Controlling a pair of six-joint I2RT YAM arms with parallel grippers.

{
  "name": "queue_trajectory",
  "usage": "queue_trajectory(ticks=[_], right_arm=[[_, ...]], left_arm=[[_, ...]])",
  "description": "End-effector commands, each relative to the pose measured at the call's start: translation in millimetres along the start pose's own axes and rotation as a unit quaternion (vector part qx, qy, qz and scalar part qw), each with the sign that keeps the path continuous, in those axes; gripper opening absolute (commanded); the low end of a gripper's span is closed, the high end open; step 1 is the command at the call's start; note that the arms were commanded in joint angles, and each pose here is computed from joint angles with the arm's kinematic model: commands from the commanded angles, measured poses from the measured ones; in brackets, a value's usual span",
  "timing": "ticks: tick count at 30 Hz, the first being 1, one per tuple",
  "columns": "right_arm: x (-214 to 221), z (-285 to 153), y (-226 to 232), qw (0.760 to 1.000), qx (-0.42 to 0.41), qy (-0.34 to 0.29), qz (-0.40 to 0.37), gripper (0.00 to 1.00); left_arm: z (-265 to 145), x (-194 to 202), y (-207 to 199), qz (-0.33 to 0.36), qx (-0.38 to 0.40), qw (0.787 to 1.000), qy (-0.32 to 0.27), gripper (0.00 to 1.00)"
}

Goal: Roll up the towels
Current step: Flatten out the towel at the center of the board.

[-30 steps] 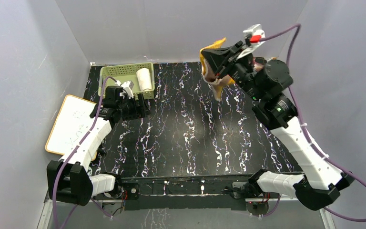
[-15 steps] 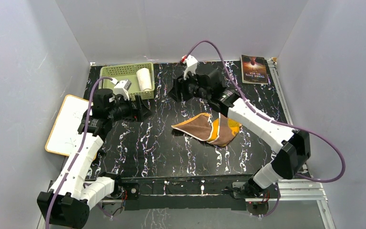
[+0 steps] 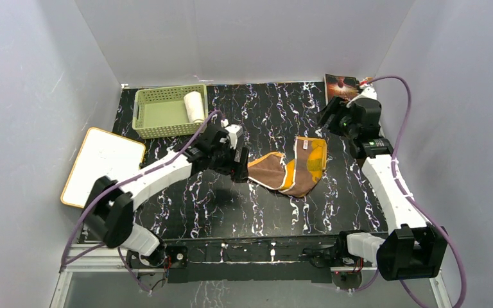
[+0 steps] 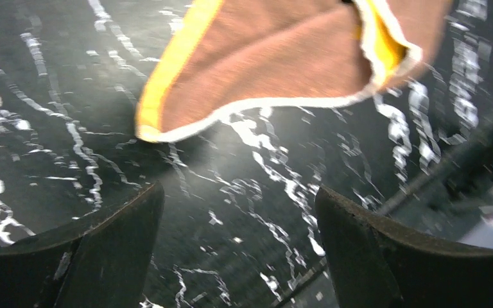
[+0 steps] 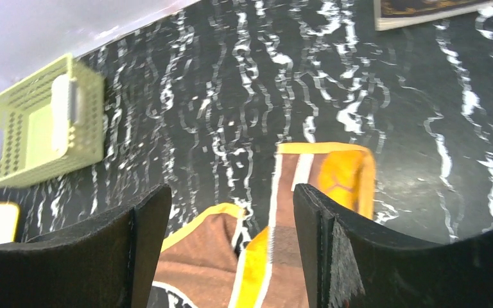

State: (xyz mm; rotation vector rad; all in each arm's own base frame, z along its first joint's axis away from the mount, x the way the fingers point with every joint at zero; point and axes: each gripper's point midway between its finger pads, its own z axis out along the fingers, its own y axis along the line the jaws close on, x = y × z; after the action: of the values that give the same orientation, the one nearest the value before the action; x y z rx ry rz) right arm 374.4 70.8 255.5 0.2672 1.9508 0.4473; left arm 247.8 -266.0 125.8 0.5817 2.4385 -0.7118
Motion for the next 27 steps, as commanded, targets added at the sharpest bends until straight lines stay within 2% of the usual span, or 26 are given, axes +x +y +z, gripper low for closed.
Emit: queue_trajectory(ticks=[1,4,9,14,17,19,21,22,23,24,27], right_arm=[[-7,-1,-21,0.999,0.015,-0.003,0.045,0.68],[-5,0,-38,0.998,0.028,-0.007,0.057,0.68],[2,3,-48,0.998,0.039,-0.005,0.057,0.68],[5,4,-54,0.997,0.05,-0.006,0.051,0.68],[9,7,-61,0.997,0.062,-0.002,0.051,0.68],[14,11,-65,0.996,0.069,0.004,0.053,0.68],[22,17,-71,0.995,0.078,0.016,0.058,0.68],[27,21,-75,0.994,0.083,0.023,0.06,0.68],[31,25,-78,0.994,0.087,0.029,0.062,0.68],[35,30,-81,0.993,0.09,0.035,0.064,0.68],[41,42,-87,0.992,0.1,0.046,0.062,0.68]], left_arm=[[20,-24,44,-0.045,-0.123,0.991,-0.015,0.87],[41,-15,52,-0.073,-0.141,0.987,0.015,0.87],[56,-9,59,-0.115,-0.155,0.981,0.032,0.89],[69,0,59,-0.148,-0.145,0.977,0.055,0.89],[77,9,56,-0.157,-0.136,0.976,0.072,0.85],[82,16,56,-0.162,-0.129,0.975,0.084,0.76],[87,24,54,-0.165,-0.119,0.975,0.093,0.59],[89,25,53,-0.166,-0.113,0.975,0.095,0.43],[90,26,52,-0.17,-0.109,0.975,0.095,0.14],[90,25,52,-0.172,-0.107,0.975,0.091,0.0],[82,15,53,-0.175,-0.099,0.977,0.074,0.0]])
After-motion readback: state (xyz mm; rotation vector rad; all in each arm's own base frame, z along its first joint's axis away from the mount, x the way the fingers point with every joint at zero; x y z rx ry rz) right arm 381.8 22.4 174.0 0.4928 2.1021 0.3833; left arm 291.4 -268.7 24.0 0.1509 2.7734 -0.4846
